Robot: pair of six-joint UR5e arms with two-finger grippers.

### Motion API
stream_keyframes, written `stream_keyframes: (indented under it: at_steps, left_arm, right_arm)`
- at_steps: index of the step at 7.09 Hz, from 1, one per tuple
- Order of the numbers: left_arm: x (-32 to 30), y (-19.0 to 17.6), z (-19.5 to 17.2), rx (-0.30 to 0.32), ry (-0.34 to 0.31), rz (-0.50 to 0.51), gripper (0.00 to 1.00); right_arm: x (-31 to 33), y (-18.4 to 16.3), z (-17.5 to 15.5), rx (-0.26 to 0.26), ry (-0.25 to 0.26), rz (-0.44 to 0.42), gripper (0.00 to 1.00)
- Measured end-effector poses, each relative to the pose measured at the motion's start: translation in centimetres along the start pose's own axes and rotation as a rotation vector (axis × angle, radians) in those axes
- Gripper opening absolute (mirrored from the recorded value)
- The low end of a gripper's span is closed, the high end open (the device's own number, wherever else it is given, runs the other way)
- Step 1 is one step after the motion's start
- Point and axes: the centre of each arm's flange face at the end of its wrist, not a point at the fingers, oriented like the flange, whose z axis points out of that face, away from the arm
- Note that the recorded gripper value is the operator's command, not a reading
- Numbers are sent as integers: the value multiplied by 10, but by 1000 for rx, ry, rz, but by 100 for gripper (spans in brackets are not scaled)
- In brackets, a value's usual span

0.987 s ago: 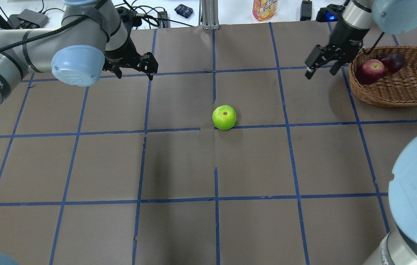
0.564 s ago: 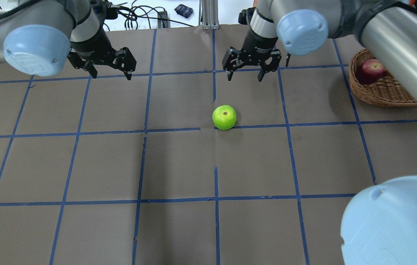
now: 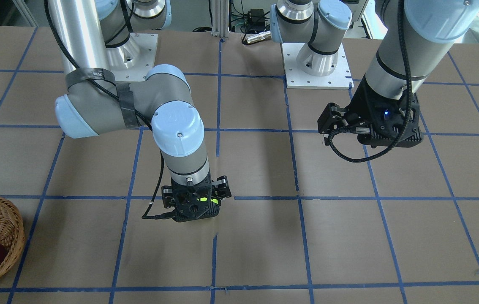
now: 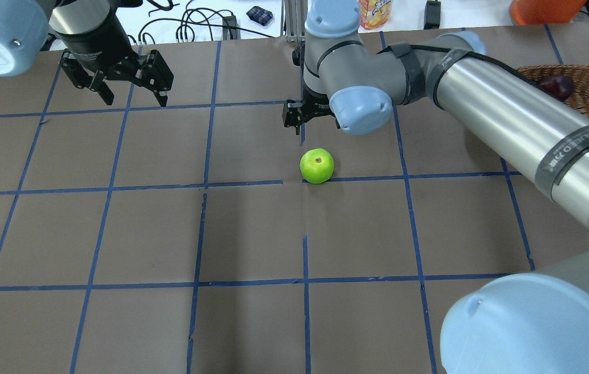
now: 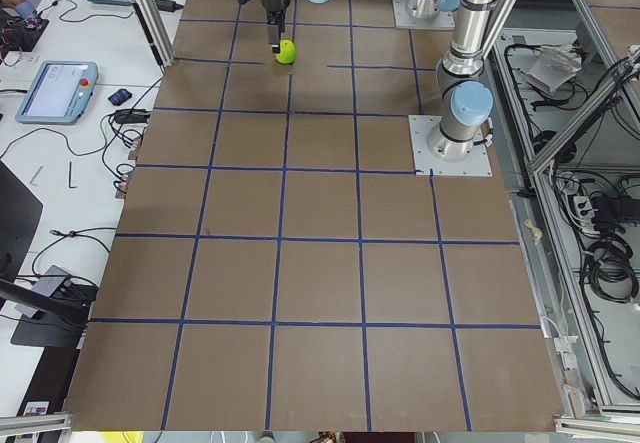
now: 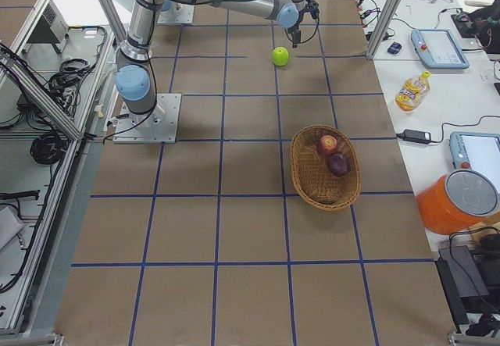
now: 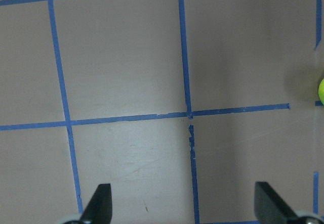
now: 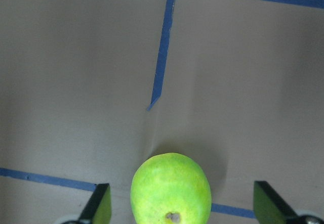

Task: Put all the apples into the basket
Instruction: 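Reach and grasp the green apple with the right gripper while left withdraws, then carry the green apple into the basket and open the right gripper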

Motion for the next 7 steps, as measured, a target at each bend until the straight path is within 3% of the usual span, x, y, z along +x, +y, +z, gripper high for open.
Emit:
stream_keyframes:
  at_steps: [5, 6, 7]
  left_arm:
    - [3, 0, 0, -2, 8, 8, 100]
    - [3, 0, 0, -2, 9, 8, 100]
    - [4, 0, 0, -1, 10, 9, 100]
  right_arm:
    - [-13, 54, 81, 93, -2, -99, 99]
    - [-12, 59, 88, 113, -3, -110, 54]
    - [-12, 59, 89, 135, -5, -116, 1]
